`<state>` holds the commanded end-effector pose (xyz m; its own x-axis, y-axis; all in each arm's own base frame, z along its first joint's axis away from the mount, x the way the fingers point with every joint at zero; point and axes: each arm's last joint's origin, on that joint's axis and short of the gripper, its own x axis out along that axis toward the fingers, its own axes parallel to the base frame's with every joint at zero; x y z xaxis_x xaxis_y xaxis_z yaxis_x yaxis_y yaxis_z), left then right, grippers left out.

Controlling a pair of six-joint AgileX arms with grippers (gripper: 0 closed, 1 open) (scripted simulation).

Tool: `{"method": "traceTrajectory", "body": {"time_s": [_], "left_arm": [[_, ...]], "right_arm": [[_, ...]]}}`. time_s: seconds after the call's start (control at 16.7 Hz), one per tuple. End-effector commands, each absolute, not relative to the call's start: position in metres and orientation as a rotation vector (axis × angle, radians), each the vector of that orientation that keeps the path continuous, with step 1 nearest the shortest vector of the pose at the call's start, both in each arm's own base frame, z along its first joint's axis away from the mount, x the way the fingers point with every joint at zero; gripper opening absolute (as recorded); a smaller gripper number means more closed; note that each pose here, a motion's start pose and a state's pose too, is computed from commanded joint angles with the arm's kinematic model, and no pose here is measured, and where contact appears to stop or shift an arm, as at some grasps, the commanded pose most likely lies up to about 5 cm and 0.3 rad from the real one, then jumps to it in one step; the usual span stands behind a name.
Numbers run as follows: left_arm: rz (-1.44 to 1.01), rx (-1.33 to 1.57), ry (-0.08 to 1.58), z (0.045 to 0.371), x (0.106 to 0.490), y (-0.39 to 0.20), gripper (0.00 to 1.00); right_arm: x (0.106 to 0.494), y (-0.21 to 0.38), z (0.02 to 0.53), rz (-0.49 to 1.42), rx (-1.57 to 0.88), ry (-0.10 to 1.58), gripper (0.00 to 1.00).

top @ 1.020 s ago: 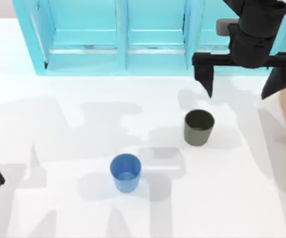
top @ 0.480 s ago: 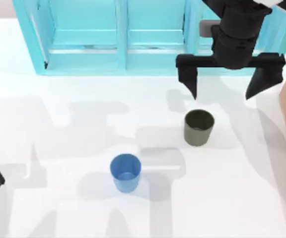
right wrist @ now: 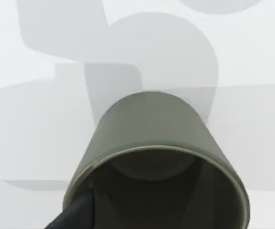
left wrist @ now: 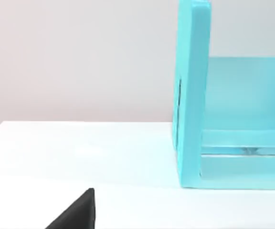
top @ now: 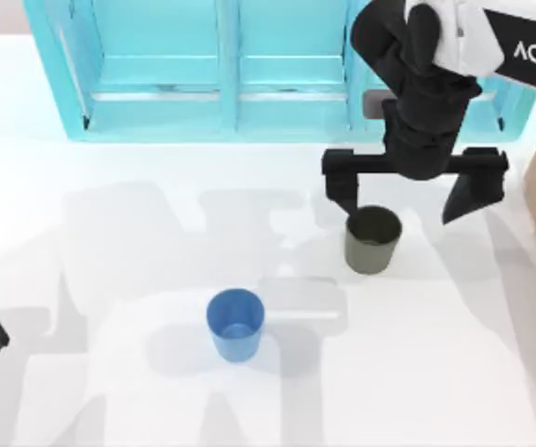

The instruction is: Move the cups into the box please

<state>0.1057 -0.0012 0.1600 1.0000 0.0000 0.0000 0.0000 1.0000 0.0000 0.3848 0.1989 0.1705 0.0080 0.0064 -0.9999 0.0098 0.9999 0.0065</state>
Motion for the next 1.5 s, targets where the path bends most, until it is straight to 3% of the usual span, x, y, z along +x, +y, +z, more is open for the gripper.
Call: {"method": "traceTrajectory", "body": {"time_s": [0.18,0.48,1.26,1.5], "left_arm": [[0.000,0.000,0.000,0.160,0.106,-0.001,1.00],[0.000,0.000,0.000,0.160,0.106,-0.001,1.00],[0.000,0.000,0.000,0.160,0.106,-0.001,1.00],[0.000,0.000,0.000,0.160,0.106,-0.001,1.00]], "right_arm": [[0.382,0.198,0.143,-0.005,0.010,1.569,1.00],[0.381,0.198,0.139,-0.006,0.009,1.571,1.00],[0.381,0.198,0.139,-0.006,0.009,1.571,0.02],[0.381,0.198,0.139,-0.006,0.009,1.571,0.00]]}}
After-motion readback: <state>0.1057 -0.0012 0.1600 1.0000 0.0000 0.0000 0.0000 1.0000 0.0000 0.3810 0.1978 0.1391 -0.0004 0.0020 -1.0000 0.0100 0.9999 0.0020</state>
